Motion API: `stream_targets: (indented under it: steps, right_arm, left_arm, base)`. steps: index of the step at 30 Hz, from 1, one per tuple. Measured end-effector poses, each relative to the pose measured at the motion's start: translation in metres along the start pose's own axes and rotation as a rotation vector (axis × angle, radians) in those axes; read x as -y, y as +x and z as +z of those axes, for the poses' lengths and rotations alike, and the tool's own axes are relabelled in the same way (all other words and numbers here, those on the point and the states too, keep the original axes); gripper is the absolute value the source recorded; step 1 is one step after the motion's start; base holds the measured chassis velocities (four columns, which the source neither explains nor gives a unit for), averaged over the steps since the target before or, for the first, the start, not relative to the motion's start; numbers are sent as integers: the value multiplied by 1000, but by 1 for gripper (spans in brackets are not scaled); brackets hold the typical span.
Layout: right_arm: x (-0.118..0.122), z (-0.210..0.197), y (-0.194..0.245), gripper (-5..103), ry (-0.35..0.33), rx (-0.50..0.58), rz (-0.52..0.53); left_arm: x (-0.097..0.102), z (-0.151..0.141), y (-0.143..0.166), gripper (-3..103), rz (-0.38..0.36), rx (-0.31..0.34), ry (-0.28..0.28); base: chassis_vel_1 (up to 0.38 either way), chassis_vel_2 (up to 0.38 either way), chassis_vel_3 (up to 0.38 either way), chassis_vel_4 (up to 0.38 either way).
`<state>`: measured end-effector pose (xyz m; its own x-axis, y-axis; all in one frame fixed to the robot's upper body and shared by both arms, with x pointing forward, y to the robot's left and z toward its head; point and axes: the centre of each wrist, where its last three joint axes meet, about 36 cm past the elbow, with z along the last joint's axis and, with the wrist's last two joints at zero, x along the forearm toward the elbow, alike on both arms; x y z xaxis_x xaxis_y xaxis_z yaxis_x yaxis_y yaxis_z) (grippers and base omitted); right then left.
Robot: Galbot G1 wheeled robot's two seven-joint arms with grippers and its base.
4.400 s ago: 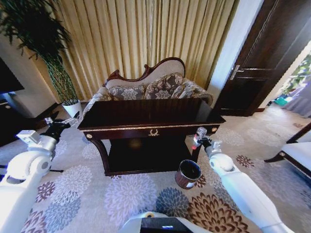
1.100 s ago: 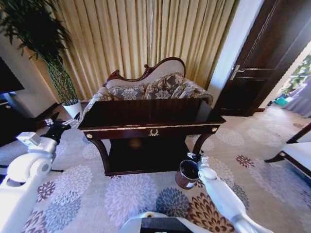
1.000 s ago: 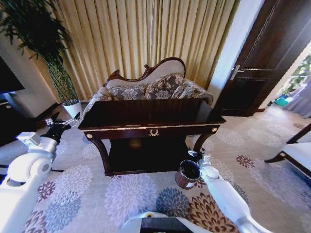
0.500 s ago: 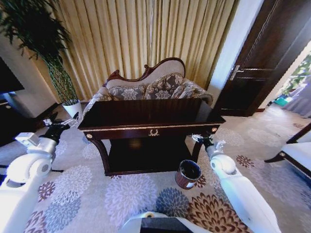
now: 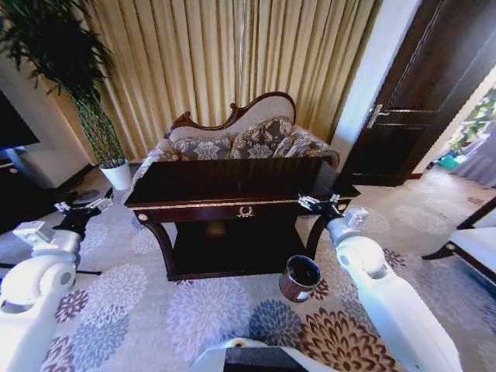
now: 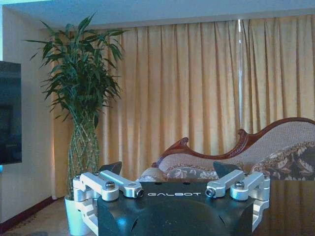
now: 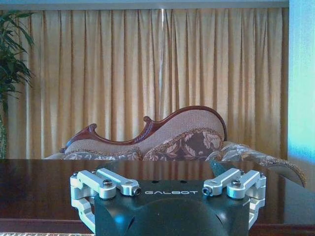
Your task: Move to the front of the table and place the trash on the table into the trash bin.
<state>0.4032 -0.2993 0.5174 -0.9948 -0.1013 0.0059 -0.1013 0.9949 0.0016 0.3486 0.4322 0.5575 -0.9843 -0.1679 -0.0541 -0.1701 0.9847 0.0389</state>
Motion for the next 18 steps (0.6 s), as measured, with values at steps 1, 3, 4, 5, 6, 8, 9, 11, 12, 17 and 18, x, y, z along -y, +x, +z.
stream_targets:
  steps: [1, 3, 4, 5, 6, 8, 9, 11, 12, 17, 18]
  right_arm:
    - [0, 0, 1, 100, 0, -1, -1]
    - [-1, 0, 1, 100, 0, -2, -1]
    - [-1, 0, 1, 100, 0, -2, -1]
    - [-1, 0, 2, 100, 0, -2, -1]
    - [-1, 0, 2, 100, -1, -2, -1]
    - [-1, 1, 2, 100, -1, -2, -1]
    - [-1, 1, 2, 100, -1, -3, -1]
    - [-1, 1, 2, 100, -1, -3, -1]
    - [-1, 1, 3, 100, -1, -3, -1]
    - [-2, 3, 3, 100, -2, -5, -2]
    - [-2, 3, 3, 100, -3, -7, -3]
  left_arm:
    - [0, -1, -1, 100, 1, 2, -2]
    - [0, -1, -2, 100, 5, 2, -3]
    - [0, -1, -2, 100, 5, 2, -3]
    - [0, -1, -3, 100, 8, 2, -4]
    - [1, -1, -3, 100, 10, 1, -4]
    - [1, 0, -4, 100, 11, 0, -3]
    - [1, 0, -4, 100, 13, 0, -3]
    - [1, 0, -4, 100, 14, 0, -2]
    - [2, 1, -4, 100, 16, 0, -2]
    - [2, 1, -5, 100, 17, 1, -2]
    - [2, 1, -5, 100, 18, 2, -3]
  base:
    - [0, 0, 0, 0]
    - [0, 0, 0, 0]
    - [0, 0, 0, 0]
    - [0, 0, 0, 0]
    - [0, 0, 0, 0]
    - [0, 0, 0, 0]
    - [0, 0, 0, 0]
    - [0, 0, 0, 0]
    - [0, 0, 0, 0]
    - [0, 0, 0, 0]
    - [0, 0, 0, 0]
